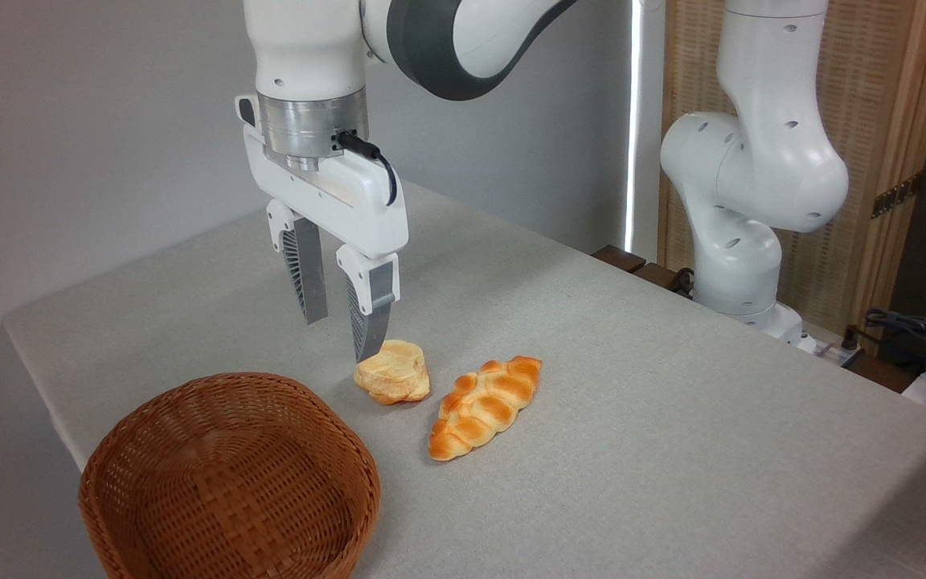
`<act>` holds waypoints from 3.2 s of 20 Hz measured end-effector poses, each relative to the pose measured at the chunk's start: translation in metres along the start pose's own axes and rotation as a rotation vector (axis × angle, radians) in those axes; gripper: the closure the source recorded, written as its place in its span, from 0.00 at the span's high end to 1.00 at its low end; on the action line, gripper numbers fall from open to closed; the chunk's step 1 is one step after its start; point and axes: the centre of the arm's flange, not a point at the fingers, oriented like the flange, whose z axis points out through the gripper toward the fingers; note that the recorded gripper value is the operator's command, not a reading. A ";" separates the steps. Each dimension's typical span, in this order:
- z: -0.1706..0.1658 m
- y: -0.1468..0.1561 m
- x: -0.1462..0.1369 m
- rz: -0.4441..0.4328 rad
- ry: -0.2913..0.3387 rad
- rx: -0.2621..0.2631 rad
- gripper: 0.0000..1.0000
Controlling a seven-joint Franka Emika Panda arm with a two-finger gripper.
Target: Put bread into the basket
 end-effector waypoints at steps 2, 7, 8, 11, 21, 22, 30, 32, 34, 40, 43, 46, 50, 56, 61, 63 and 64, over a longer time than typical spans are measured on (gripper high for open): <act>0.000 0.000 0.000 0.000 0.000 0.000 1.00; 0.000 0.000 0.000 0.000 0.000 0.000 1.00; 0.000 0.000 0.000 0.000 0.000 0.000 1.00; 0.000 0.000 0.000 0.000 0.000 0.000 1.00; 0.000 0.000 0.000 0.000 0.000 0.000 1.00; 0.000 0.000 0.000 0.000 0.000 0.000 1.00; 0.000 0.000 0.000 0.000 0.000 0.000 1.00; 0.001 0.000 0.000 0.000 -0.001 -0.001 1.00; 0.002 -0.001 0.000 0.000 -0.003 -0.002 1.00; 0.005 -0.001 0.001 -0.001 -0.008 -0.005 1.00; 0.014 -0.001 0.003 0.001 -0.020 -0.014 1.00; 0.027 0.002 0.003 0.005 -0.043 -0.029 1.00; 0.056 0.017 -0.003 0.032 -0.094 -0.066 1.00; 0.079 0.040 -0.001 0.082 -0.133 -0.098 1.00; 0.101 0.054 0.006 0.111 -0.167 -0.121 1.00; 0.108 0.054 0.006 0.111 -0.178 -0.128 1.00; 0.111 0.053 0.006 0.111 -0.183 -0.131 1.00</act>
